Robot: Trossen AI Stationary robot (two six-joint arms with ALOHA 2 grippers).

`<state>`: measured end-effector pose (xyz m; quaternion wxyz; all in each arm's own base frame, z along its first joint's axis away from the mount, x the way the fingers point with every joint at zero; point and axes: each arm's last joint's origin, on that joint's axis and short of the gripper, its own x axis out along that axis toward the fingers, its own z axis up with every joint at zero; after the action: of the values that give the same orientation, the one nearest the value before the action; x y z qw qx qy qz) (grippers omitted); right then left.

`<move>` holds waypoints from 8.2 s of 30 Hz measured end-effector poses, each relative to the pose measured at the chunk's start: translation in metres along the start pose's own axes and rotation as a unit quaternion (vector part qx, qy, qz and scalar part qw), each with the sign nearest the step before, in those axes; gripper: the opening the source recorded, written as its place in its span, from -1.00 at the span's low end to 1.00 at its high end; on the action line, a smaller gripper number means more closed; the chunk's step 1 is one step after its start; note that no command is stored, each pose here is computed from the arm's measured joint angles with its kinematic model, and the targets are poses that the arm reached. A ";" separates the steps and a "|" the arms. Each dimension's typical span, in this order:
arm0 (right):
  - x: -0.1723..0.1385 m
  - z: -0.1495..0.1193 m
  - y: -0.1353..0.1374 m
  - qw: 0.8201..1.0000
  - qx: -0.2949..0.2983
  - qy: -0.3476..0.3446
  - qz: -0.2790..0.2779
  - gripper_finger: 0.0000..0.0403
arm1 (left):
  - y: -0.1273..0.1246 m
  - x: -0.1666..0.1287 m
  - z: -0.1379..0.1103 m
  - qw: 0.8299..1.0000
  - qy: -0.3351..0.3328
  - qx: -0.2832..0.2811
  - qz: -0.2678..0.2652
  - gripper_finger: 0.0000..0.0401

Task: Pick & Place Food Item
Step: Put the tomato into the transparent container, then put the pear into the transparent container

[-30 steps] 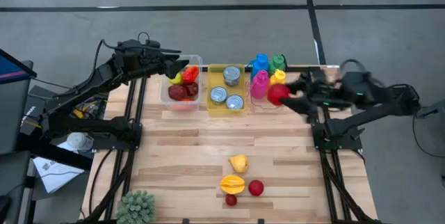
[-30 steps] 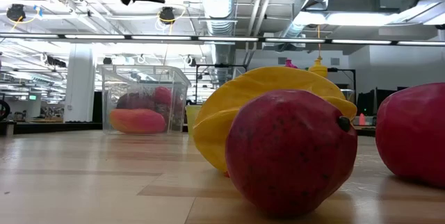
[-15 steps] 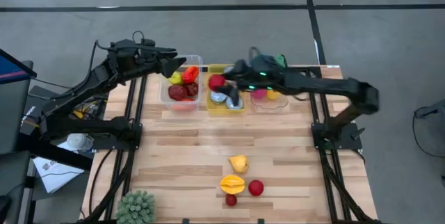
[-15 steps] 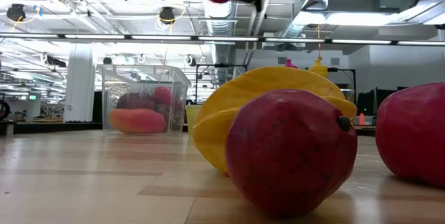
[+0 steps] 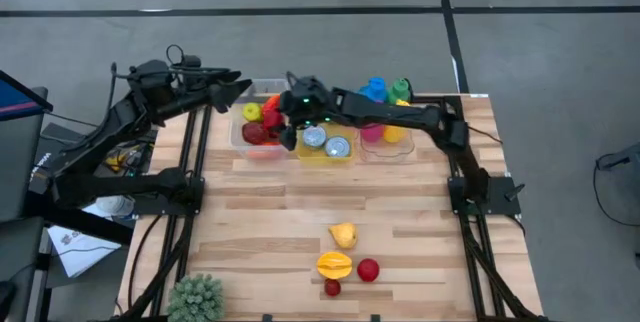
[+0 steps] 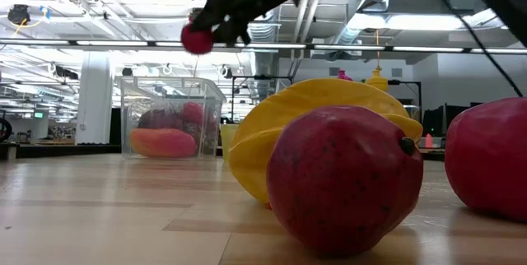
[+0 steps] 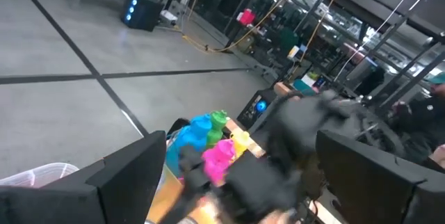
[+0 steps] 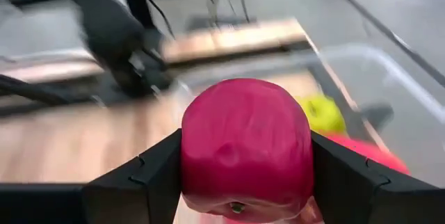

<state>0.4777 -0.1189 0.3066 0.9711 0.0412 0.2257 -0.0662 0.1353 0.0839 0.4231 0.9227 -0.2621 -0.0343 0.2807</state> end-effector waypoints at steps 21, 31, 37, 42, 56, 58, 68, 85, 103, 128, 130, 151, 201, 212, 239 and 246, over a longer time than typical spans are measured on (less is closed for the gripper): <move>0.045 -0.027 -0.010 0.992 -0.030 0.112 -0.042 0.69 | -0.001 -0.004 0.001 1.000 -0.005 0.001 -0.003 0.79; -0.028 0.017 0.001 0.992 -0.035 0.116 -0.039 0.78 | -0.001 -0.006 0.002 1.000 -0.007 0.014 -0.005 0.79; -0.138 0.041 0.036 0.984 -0.036 0.175 -0.013 0.78 | -0.001 -0.011 0.003 1.000 -0.013 0.025 -0.008 0.79; -0.225 0.023 0.077 0.963 0.005 0.269 0.000 0.78 | -0.002 -0.014 0.004 0.999 -0.017 0.027 -0.010 0.79; -0.238 -0.110 0.210 0.952 0.119 0.281 0.026 0.78 | -0.001 -0.006 0.002 1.000 -0.013 0.027 0.002 0.79; -0.224 -0.130 0.225 0.951 0.122 0.283 0.038 0.78 | 0.000 -0.005 0.002 0.999 -0.017 0.029 0.008 0.79; -0.158 -0.197 0.262 0.916 0.055 0.394 0.056 0.78 | 0.003 -0.005 0.006 0.998 -0.031 0.042 0.020 0.79; -0.141 -0.230 0.276 0.919 0.108 0.371 0.073 0.78 | 0.003 -0.005 0.006 0.998 -0.031 0.042 0.020 0.79; -0.122 -0.269 0.275 0.904 0.108 0.410 0.054 0.59 | 0.003 -0.005 0.006 0.998 -0.030 0.043 0.020 0.79; -0.253 -0.106 0.183 0.943 0.268 0.128 0.152 0.34 | 0.003 -0.005 0.006 0.999 -0.030 0.039 0.019 0.79; -0.271 -0.085 0.169 0.946 0.274 0.033 0.170 0.34 | 0.003 -0.005 0.006 0.999 -0.031 0.038 0.019 0.79; -0.370 -0.013 0.116 0.848 0.182 -0.377 0.324 0.34 | 0.003 -0.004 0.006 0.999 -0.033 0.020 0.024 0.79; 0.081 -0.011 0.000 0.999 0.050 0.008 0.002 0.34 | 0.004 -0.004 0.006 0.999 -0.038 0.021 0.032 0.79; 0.086 -0.017 -0.001 0.999 0.051 0.016 0.001 0.34 | 0.004 -0.004 0.006 0.999 -0.038 0.021 0.032 0.79; -0.002 0.028 0.011 0.996 0.019 0.089 0.001 0.91 | 0.003 -0.008 0.007 0.998 -0.043 0.024 0.029 0.79; -0.090 0.034 0.058 0.974 0.001 0.225 0.014 0.89 | 0.002 -0.012 0.008 0.998 -0.045 0.028 0.028 0.79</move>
<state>0.4210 -0.0559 0.3803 0.8961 0.0597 0.4379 -0.0417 0.1225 0.0830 0.4296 0.9188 -0.2243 -0.0609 0.3191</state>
